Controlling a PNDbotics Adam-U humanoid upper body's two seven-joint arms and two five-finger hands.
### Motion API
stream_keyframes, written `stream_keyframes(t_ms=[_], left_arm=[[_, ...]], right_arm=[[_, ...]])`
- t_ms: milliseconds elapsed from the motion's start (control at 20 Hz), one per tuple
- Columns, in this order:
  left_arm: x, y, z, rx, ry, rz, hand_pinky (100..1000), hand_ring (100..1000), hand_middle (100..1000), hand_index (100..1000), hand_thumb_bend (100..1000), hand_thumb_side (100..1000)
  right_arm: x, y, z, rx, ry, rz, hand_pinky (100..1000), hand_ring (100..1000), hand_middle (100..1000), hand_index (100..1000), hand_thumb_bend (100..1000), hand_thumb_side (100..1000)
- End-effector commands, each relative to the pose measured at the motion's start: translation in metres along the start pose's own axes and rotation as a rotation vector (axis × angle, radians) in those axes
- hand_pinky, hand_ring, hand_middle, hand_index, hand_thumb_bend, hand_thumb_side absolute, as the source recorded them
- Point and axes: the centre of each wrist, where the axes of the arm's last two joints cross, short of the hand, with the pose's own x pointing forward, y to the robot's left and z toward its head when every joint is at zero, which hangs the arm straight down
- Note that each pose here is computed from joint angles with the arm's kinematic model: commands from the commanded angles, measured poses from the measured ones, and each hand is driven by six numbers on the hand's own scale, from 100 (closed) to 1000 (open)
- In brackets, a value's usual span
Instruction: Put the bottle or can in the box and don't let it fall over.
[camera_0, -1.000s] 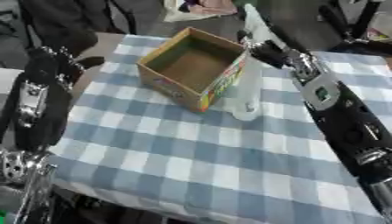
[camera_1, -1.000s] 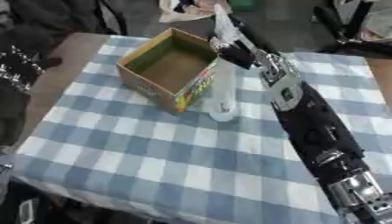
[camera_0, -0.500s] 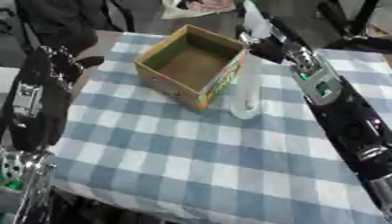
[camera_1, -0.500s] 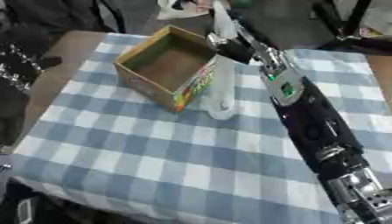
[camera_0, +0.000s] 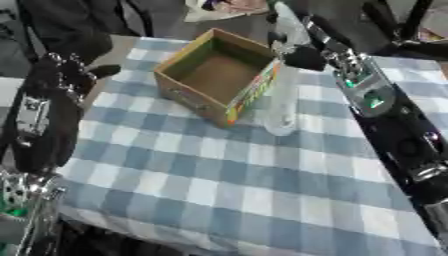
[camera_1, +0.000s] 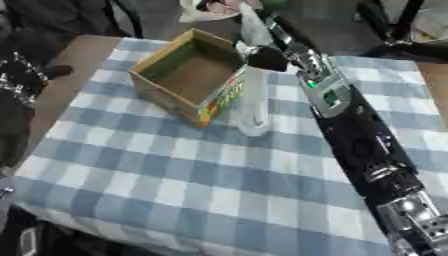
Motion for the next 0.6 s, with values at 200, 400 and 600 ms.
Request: stream_keyframes(t_ms=[200, 400, 600], left_arm=[[0.0075, 0.0028, -0.0044, -0.013, -0.032, -0.014, 821, 910, 810, 906, 299, 898], [0.0076, 0.0029, -0.0045, -0.011, -0.032, -0.014, 821, 910, 810, 906, 300, 899], [0.0075, 0.0029, -0.0044, -0.01, -0.03, -0.014, 820, 911, 810, 906, 300, 901]], right_arm=[[0.0107, -0.0175, -0.0046, -0.032, -0.048, -0.023, 636, 966, 625, 677, 100, 339], [0.0108, -0.0186, -0.0044, -0.059, -0.046, -0.05, 598, 912, 523, 579, 100, 382], [0.0095, -0.0185, -0.0037, -0.094, -0.031, -0.083, 569, 880, 451, 502, 100, 408]])
